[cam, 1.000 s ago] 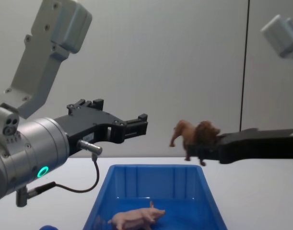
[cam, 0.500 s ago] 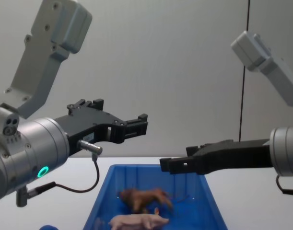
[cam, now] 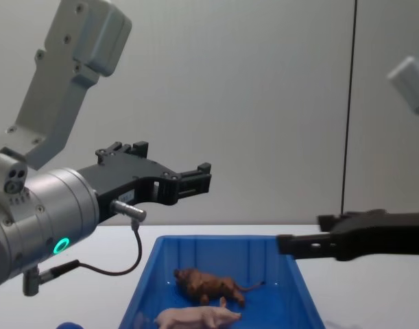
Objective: Pick up the two dolls from the table and place them into the box.
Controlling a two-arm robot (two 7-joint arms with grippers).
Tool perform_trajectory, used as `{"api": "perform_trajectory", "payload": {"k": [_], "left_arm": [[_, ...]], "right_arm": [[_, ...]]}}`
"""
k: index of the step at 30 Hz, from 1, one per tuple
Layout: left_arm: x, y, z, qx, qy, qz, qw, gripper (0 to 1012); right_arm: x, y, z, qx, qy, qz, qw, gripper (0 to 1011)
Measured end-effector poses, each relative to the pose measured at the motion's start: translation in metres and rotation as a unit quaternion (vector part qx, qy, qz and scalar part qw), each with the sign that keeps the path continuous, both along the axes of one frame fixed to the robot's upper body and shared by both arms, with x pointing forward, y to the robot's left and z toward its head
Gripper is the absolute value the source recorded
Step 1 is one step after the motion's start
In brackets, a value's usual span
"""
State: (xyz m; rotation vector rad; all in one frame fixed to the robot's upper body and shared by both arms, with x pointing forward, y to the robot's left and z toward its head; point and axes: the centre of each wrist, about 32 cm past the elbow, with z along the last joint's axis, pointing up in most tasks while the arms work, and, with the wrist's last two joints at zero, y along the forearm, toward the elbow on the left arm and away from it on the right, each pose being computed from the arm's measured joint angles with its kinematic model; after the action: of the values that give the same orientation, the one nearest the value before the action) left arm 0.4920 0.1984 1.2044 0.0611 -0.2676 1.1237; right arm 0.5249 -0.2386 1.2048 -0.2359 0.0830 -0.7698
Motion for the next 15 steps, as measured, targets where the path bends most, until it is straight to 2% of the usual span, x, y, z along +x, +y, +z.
{"api": "perform_trajectory", "payload": {"k": [7,15], "left_arm": [[0.0000,0.0000,0.0000,0.000,0.000,0.000,1.0000,1001],[-0.0010,0.0009,-0.0003,0.002,0.002,0.003,1.0000,1001]], "right_arm": [[-0.014,-0.029,-0.009,0.012,-0.005,-0.028,0.9995,1001],[-0.023,-0.047,-0.014,0.018,-0.009,-0.045,0.9988,1001]]}}
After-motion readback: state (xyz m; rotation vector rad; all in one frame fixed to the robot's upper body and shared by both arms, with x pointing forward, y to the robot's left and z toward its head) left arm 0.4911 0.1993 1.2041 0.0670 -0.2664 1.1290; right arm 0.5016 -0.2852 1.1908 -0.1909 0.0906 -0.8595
